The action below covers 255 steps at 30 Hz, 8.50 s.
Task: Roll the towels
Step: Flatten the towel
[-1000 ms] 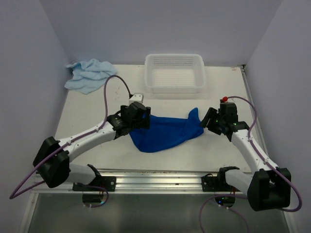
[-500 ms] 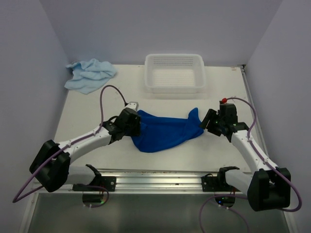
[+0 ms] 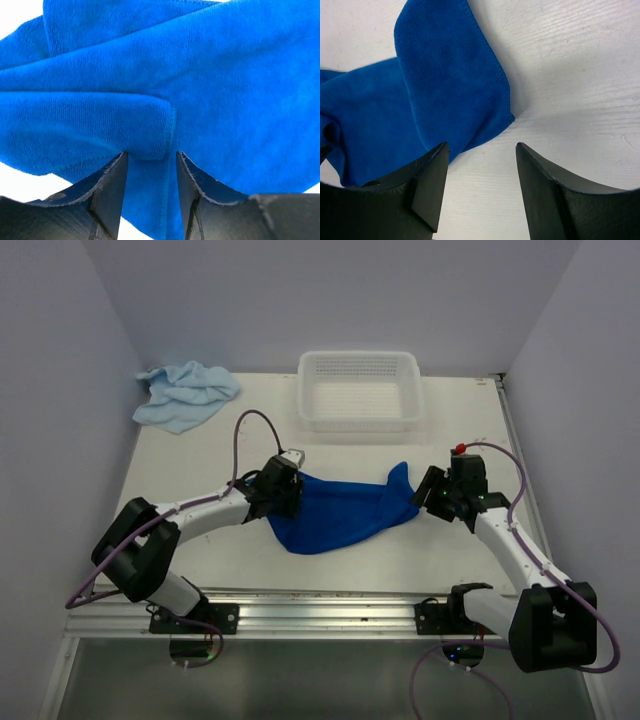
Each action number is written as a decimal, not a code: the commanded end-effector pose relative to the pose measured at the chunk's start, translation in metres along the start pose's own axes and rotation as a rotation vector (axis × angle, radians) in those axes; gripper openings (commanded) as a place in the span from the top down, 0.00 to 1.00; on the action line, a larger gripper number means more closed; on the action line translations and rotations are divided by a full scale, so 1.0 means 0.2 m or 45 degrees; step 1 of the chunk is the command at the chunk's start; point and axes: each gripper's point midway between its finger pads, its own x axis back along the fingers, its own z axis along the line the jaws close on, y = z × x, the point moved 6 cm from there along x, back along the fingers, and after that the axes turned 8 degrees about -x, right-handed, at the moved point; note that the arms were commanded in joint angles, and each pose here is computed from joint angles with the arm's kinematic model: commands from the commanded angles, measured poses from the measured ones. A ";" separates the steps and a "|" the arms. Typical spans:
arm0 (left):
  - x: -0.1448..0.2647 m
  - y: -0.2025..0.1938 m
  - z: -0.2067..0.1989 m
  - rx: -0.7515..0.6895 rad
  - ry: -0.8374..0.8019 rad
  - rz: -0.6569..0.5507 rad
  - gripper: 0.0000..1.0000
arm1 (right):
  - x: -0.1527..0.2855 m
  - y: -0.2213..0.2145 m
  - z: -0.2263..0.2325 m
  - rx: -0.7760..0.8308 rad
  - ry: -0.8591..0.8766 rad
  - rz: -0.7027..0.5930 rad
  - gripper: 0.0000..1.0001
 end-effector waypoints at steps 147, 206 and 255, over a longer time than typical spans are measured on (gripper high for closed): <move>0.58 0.13 0.48 0.644 0.579 -0.599 1.00 | 0.02 -0.02 0.68 -0.144 0.299 0.529 1.00; 0.47 0.11 0.47 0.570 0.525 -0.501 1.00 | -0.42 -0.04 0.48 -0.305 0.048 0.324 0.63; 1.43 0.33 0.34 0.313 -0.024 -1.045 1.00 | 1.23 0.37 0.37 -0.199 0.219 -0.509 1.00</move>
